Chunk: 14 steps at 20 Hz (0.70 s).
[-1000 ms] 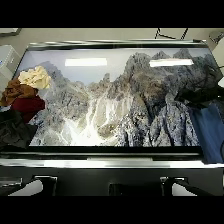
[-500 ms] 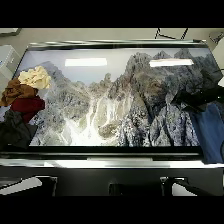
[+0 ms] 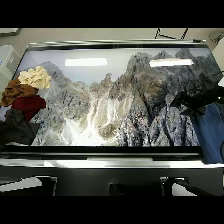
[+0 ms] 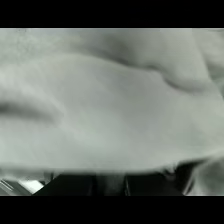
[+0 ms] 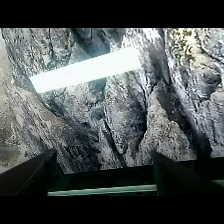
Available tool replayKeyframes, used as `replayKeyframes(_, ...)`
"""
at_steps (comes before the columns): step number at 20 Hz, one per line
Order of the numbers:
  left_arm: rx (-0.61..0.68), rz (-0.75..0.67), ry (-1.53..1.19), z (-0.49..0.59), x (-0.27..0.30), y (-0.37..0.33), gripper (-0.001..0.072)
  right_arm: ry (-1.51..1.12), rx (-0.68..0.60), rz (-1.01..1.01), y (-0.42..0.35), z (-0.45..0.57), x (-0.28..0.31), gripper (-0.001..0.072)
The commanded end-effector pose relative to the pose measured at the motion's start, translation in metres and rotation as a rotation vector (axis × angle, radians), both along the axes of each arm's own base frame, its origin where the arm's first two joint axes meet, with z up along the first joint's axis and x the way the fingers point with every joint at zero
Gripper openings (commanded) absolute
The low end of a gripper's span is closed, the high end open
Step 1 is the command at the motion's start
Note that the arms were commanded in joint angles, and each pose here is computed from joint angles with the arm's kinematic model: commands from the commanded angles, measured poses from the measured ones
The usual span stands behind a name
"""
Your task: Fold the clothes and pants, and hang the long-sleeved shirts on hangers.
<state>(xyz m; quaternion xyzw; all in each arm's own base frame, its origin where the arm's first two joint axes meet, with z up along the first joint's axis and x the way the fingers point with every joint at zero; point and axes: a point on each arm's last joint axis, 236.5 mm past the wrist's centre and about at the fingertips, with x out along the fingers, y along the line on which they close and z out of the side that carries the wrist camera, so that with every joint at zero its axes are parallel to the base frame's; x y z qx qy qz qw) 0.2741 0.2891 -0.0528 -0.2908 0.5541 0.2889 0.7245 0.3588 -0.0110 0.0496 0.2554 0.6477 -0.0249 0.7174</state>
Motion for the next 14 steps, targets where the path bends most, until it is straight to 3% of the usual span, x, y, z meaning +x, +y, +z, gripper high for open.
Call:
replayKeyframes(1,0.112,-0.004,-0.102,0.08,0.011,0.009,0.0024,0.013,0.0,0.001,0.0,-0.001,-0.003,0.067)
replayKeyframes(4,0.316,0.109,-0.501,0.232,0.042,0.005,0.0024,-0.014,-0.007,-0.007,-0.002,0.0,0.004,0.067)
replayKeyframes(8,0.371,-0.117,-0.934,0.382,0.051,-0.137,0.0024,-0.013,-0.007,0.005,-0.001,0.0,0.003,0.067)
replayKeyframes(11,0.174,-0.441,-1.188,0.427,0.051,-0.287,0.0024,-0.004,-0.003,0.042,0.001,0.0,-0.002,0.0671)
replayKeyframes(14,-0.12,-0.793,-1.201,0.393,0.046,-0.433,0.0023,-0.004,0.007,0.075,0.005,0.003,-0.006,0.0671)
